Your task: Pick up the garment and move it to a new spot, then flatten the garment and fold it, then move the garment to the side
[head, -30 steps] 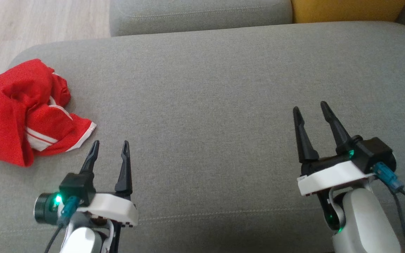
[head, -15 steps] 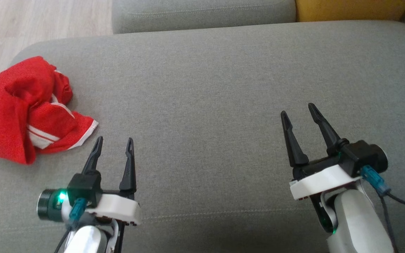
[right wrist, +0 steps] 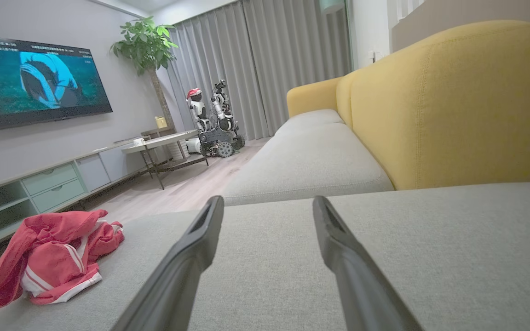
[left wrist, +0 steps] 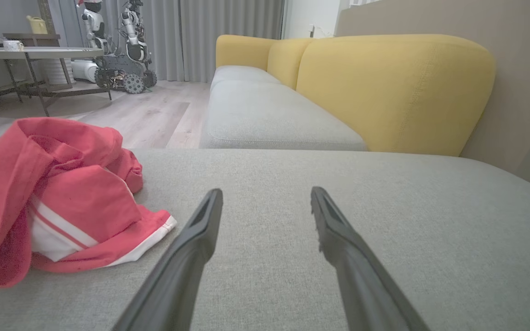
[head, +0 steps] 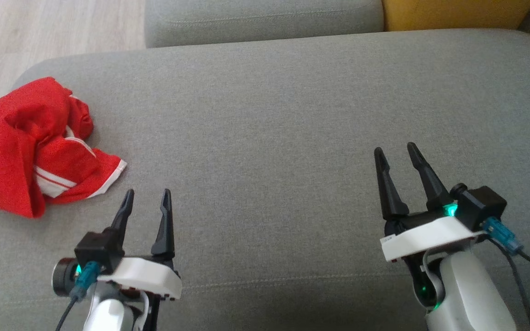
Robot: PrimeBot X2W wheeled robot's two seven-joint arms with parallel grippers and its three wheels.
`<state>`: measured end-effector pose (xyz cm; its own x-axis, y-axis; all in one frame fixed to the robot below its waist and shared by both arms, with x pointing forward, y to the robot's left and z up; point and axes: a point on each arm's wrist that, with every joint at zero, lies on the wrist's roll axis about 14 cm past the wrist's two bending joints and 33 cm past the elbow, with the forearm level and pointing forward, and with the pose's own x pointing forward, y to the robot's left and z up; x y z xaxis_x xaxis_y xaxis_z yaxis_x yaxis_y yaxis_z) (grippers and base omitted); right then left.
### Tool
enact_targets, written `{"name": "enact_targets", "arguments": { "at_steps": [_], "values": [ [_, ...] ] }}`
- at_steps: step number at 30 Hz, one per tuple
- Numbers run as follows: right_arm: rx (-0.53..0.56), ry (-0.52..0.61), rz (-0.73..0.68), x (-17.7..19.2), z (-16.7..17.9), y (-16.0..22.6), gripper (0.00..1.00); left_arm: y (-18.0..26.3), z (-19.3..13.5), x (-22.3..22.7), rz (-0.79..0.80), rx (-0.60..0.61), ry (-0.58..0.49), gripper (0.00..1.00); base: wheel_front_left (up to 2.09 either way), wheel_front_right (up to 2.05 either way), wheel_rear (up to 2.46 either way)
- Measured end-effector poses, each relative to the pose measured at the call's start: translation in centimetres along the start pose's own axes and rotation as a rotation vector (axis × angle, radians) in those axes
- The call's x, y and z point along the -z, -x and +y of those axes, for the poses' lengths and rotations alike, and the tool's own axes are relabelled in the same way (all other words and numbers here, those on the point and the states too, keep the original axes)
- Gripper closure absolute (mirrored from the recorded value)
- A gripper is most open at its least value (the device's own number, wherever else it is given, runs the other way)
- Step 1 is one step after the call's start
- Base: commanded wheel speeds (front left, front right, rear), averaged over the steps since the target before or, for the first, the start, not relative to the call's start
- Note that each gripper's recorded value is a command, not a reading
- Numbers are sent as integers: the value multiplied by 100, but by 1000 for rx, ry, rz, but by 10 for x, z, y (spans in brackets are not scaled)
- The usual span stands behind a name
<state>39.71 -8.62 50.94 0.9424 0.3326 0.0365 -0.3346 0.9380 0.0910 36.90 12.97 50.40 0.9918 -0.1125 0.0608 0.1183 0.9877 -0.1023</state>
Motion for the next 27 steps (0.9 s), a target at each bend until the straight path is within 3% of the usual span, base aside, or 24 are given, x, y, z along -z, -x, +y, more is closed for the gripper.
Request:
{"name": "enact_targets", "arguments": {
  "at_steps": [22, 27],
  "values": [
    [-3, 11, 19, 4, 1, 1, 0, 2, 7, 8, 23, -23, -44, 0, 0, 0, 0],
    [-57, 11, 24, 6, 18, -6, 0, 8, 28, 1, 3, -101, -59, 0, 0, 0, 0]
  ]
}}
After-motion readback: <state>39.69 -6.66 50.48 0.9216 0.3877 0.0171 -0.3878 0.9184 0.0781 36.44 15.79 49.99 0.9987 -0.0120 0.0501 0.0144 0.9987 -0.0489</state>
